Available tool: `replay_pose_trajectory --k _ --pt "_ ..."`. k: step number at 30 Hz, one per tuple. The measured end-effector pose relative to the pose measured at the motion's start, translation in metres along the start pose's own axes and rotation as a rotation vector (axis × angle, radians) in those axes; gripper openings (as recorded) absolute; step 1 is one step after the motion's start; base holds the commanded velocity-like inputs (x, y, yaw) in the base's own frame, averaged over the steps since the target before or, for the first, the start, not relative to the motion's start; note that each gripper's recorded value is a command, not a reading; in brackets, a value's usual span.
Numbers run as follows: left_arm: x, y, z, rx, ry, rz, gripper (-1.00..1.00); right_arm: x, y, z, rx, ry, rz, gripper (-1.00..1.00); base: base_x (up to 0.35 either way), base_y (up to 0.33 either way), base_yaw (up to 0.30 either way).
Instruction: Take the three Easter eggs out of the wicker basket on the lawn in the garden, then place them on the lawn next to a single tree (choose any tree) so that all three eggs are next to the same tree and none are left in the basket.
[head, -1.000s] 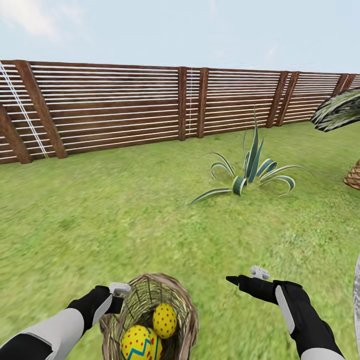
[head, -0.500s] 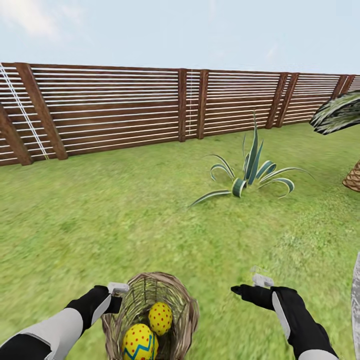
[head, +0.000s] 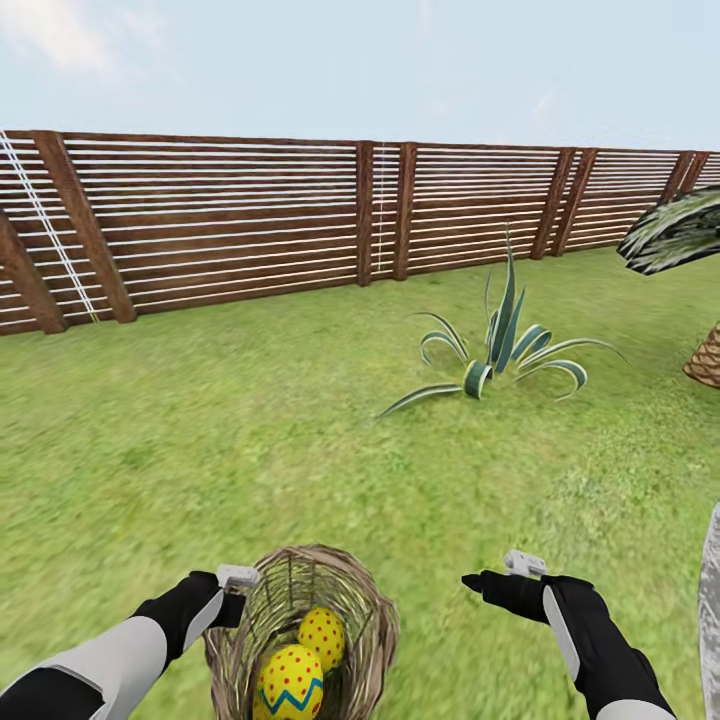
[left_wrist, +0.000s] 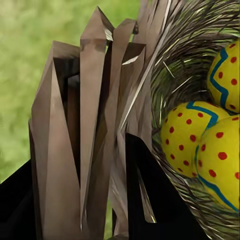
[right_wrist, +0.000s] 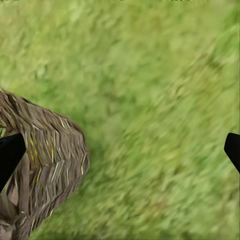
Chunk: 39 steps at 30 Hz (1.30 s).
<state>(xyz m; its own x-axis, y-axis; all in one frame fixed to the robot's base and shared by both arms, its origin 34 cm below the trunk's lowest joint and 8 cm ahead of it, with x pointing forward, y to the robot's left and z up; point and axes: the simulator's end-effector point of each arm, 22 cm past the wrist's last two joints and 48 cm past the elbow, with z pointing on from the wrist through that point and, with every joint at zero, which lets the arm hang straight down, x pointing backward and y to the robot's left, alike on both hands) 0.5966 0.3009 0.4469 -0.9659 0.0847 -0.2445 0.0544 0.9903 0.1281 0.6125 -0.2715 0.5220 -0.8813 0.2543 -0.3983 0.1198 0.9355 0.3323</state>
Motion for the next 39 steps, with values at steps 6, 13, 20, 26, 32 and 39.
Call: replay_pose_trajectory --k 6,13,20,26,32,39 --pt "-0.004 0.004 -0.011 0.0 0.0 -0.01 -1.0 0.017 -0.015 -0.003 0.055 0.042 0.024 1.0 0.0 0.0 0.102" --pt "-0.009 0.007 -0.023 -0.003 -0.001 -0.004 -1.0 0.086 -0.047 0.01 0.104 0.134 0.044 1.0 0.0 0.0 0.294" --pt "-0.014 0.01 -0.036 -0.005 0.0 -0.003 -1.0 0.107 -0.06 0.003 0.156 0.169 0.022 1.0 0.0 0.0 0.289" --pt "-0.017 0.011 -0.046 -0.004 0.0 -0.005 -1.0 0.135 -0.071 0.0 0.185 0.13 -0.165 1.0 0.0 0.0 0.031" --pt "-0.02 0.012 -0.055 -0.003 0.003 -0.005 -1.0 0.137 -0.073 -0.007 0.226 0.109 -0.178 1.0 0.0 0.0 0.162" --pt "-0.023 0.014 -0.066 -0.003 0.005 -0.004 -1.0 0.137 -0.071 -0.017 0.234 0.12 -0.176 1.0 0.0 0.0 0.286"
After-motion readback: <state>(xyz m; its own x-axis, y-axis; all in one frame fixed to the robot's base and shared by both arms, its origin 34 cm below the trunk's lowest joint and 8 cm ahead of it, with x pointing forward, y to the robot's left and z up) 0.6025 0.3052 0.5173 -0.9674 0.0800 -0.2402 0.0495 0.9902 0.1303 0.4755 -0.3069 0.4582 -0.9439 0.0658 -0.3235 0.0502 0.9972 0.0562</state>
